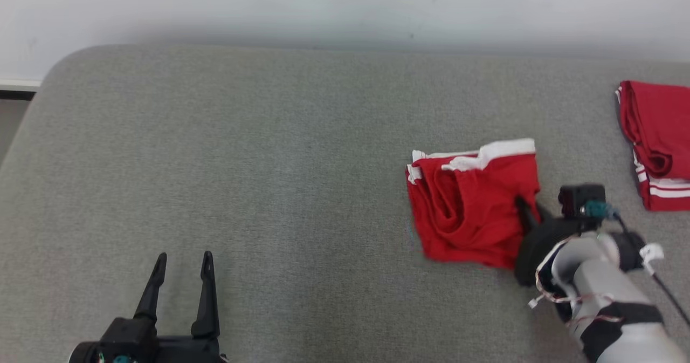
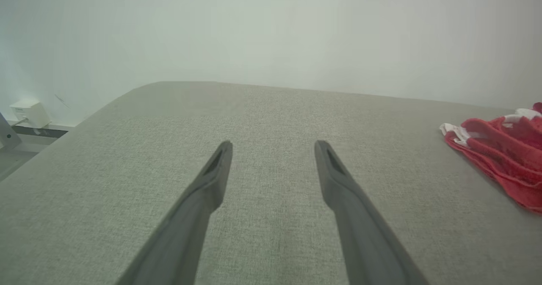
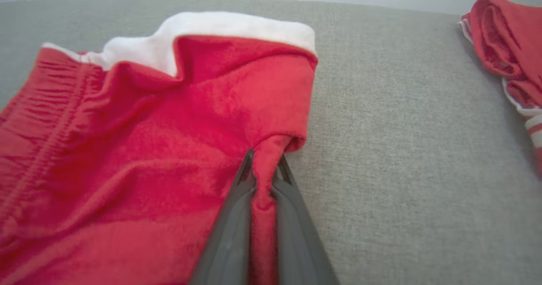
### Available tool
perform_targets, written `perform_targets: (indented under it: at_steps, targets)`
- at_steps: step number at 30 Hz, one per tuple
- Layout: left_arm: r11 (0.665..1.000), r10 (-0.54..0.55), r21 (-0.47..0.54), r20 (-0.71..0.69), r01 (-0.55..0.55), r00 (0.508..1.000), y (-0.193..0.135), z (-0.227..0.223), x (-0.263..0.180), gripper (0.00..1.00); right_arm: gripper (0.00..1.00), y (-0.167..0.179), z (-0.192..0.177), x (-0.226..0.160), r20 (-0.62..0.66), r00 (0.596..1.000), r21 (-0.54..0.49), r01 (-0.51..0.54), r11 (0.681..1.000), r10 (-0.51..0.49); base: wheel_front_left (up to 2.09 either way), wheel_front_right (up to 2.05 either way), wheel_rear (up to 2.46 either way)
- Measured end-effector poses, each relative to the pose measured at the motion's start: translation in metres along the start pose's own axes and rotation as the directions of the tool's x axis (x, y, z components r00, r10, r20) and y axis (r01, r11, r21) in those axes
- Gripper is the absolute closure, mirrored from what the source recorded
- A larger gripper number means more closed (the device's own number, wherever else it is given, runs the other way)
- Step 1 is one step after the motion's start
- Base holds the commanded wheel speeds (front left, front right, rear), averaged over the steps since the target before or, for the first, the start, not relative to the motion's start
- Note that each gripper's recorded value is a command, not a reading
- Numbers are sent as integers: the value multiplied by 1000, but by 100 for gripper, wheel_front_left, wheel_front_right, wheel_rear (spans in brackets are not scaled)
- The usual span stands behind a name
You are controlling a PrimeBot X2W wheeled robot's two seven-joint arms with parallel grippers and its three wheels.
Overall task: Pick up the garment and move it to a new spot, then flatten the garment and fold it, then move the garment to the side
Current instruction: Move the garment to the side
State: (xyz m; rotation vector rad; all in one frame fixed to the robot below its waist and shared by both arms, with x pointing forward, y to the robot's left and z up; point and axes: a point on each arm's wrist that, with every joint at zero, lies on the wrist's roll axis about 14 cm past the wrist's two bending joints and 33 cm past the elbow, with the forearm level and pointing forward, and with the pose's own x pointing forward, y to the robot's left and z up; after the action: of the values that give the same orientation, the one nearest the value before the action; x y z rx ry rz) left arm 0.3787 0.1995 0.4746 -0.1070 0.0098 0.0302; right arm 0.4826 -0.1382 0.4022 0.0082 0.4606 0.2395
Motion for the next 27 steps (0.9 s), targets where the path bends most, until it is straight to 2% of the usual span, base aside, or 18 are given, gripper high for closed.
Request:
perform_targets:
  at_steps: [6, 11, 20, 27]
  targets:
    - [999, -48, 2, 0, 48, 999, -14, -3, 22, 0, 100, -29, 36, 12, 29, 1000, -186, 6, 983, 0, 0, 0, 0]
    - [994, -106, 15, 0, 106, 994, -31, -8, 44, 0, 100, -70, 71, 18, 60, 997, -280, 56, 958, -41, 0, 0, 0]
    - [982, -186, 32, -21, 187, 982, -52, -28, 75, 0, 100, -138, 106, 16, 89, 986, -332, 165, 929, -143, 0, 0, 0]
    - [967, -250, 32, -56, 252, 967, -70, -52, 90, 0, 100, -206, 117, -6, 95, 954, -328, 301, 895, -286, 0, 0, 0]
